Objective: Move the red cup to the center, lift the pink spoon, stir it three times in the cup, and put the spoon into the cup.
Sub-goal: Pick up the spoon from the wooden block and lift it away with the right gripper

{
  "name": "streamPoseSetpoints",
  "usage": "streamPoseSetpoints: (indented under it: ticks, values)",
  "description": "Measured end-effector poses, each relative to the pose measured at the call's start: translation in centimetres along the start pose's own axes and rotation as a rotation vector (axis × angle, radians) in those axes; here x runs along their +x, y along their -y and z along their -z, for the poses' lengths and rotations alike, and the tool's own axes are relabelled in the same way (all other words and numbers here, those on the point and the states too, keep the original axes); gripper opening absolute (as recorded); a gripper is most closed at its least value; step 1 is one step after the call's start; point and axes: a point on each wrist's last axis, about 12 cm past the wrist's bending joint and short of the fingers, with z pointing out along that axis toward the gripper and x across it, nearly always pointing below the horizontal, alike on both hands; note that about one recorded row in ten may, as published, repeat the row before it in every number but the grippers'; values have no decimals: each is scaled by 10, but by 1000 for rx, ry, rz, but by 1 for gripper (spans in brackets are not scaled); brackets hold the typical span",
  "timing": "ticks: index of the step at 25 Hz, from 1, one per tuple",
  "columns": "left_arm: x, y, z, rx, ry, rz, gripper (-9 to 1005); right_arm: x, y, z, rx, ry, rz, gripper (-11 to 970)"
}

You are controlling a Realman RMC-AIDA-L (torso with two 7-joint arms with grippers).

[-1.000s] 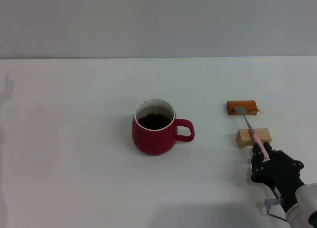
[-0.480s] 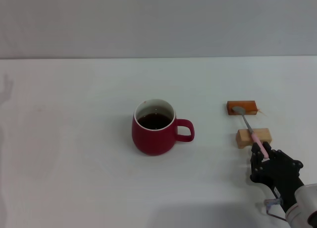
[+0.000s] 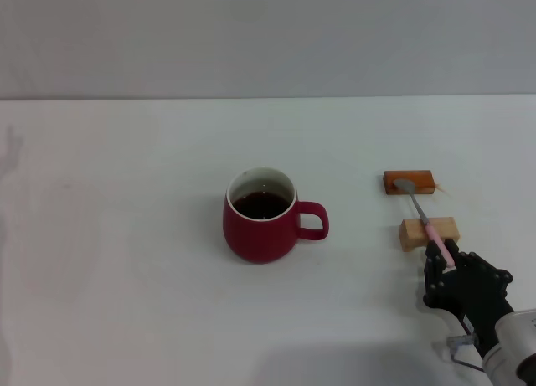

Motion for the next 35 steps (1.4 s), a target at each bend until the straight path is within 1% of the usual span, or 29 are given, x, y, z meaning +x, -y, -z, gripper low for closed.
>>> streamPoseSetpoints:
  ticks: [3, 9, 10, 13, 24, 28, 35]
  values:
    - [0, 0, 0, 1, 0, 0, 838, -1, 0, -1, 0, 4, 27, 164]
    - [0, 1, 0, 3, -3, 0, 838, -4, 1, -1, 9, 26, 43, 165]
    - [1, 1, 0, 3, -3, 0, 838, -4, 1, 0, 10, 31, 67, 165]
    - [1, 1, 0, 3, -3, 0, 838, -4, 0, 0, 11, 33, 94, 165]
    - [1, 1, 1, 3, -4, 2, 838, -6, 1, -2, 19, 44, 112, 164]
    - [1, 1, 1, 3, -4, 2, 838, -9, 1, -2, 26, 56, 140, 165]
    - [1, 2, 1, 3, -6, 3, 838, -12, 3, -5, 37, 64, 137, 164]
